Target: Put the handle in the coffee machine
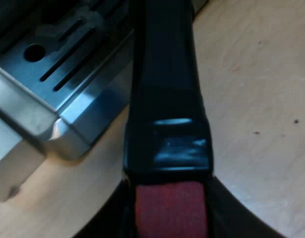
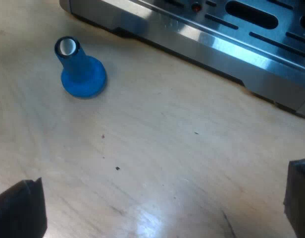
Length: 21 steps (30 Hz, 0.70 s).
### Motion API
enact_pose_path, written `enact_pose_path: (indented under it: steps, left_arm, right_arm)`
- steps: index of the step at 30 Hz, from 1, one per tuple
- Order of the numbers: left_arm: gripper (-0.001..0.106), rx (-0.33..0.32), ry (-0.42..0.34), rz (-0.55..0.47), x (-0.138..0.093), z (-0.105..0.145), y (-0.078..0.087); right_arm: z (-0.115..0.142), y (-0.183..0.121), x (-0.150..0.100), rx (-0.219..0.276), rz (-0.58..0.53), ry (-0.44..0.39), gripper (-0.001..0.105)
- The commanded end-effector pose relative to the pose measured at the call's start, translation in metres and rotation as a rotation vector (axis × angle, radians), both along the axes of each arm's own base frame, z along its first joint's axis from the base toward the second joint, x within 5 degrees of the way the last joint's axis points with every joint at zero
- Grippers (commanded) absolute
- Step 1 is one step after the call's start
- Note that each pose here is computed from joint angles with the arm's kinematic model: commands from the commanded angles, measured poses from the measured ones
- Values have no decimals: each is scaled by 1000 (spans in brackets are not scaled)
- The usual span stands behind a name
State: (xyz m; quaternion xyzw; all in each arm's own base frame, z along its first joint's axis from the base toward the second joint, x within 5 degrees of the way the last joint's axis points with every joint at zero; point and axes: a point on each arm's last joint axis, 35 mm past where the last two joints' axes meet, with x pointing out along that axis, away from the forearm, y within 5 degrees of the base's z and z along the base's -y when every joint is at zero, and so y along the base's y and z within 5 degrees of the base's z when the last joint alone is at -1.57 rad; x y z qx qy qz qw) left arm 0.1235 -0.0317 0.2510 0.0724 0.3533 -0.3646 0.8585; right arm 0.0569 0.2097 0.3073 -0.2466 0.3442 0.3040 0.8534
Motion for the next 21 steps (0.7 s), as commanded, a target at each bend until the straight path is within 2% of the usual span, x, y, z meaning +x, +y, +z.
enact_pose_path:
  steps: [1, 5, 7, 13, 21]
  left_arm:
    - [0, -55, -24, -42, 6, 7, 0]
    - [0, -90, 8, -59, 12, 1, 6]
    - [0, -95, 29, -33, 17, -3, 11]
    - [0, -103, 24, -69, 25, -7, 15]
    - [0, -70, 27, -123, 42, -8, 16]
  right_arm:
    - [4, 1, 0, 12, 3, -26, 105]
    - [4, 1, 0, 12, 3, -26, 105]
    - [4, 1, 0, 12, 3, -26, 105]
    - [4, 1, 0, 12, 3, -26, 105]
    - [4, 1, 0, 27, -16, -17, 105]
